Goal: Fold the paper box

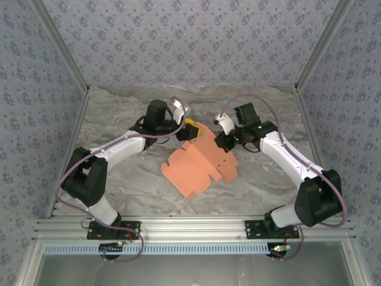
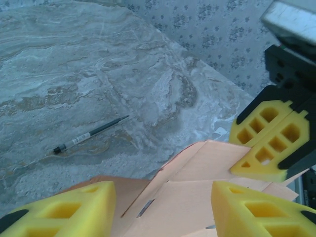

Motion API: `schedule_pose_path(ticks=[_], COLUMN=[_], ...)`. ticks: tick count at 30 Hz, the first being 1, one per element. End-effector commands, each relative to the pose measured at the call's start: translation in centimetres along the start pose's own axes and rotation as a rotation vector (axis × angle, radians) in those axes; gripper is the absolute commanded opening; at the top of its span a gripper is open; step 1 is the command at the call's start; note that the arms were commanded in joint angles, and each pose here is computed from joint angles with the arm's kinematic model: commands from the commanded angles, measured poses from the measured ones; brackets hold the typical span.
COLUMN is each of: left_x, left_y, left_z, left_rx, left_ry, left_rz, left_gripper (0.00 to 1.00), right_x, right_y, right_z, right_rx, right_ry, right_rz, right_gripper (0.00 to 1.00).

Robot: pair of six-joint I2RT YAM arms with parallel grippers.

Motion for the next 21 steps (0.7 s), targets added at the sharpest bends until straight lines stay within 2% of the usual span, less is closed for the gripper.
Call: schedule_pose_path(ticks=[1, 7, 21], left_x=[0.1, -0.1, -2.1], left_y=[1.3, 0.7, -0.3], left_z=[-1.7, -3.2, -4.3], left_rx=[-0.039, -0.075, -0.083], left_ry=[-0.100, -0.170, -0.216], left_rz=[-0.028, -0.014, 0.026], left_gripper=[0.47, 0.40, 0.43], right_x=[0.6, 0.3, 0.1], right_y=[1.3, 1.8, 2.5], right_z=[0.7, 0.2, 0.6], right_rx=[0.016, -0.014, -0.041], right_ry=[0.022, 0.013, 0.050], right_rz=[-0.034, -0.035, -0.070], right_gripper=[0.00, 0.00, 0.00])
Point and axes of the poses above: each hand's point on the last joint's axis, 136 mm out from that joint toward the fingers, its own x axis back along the fingers, its own z axis along the line the jaws close on, y = z × x, the point moved 4 cm from there along x, back along the fingers, and after that the axes turned 4 degrees about -x, right-handed, at the moved point
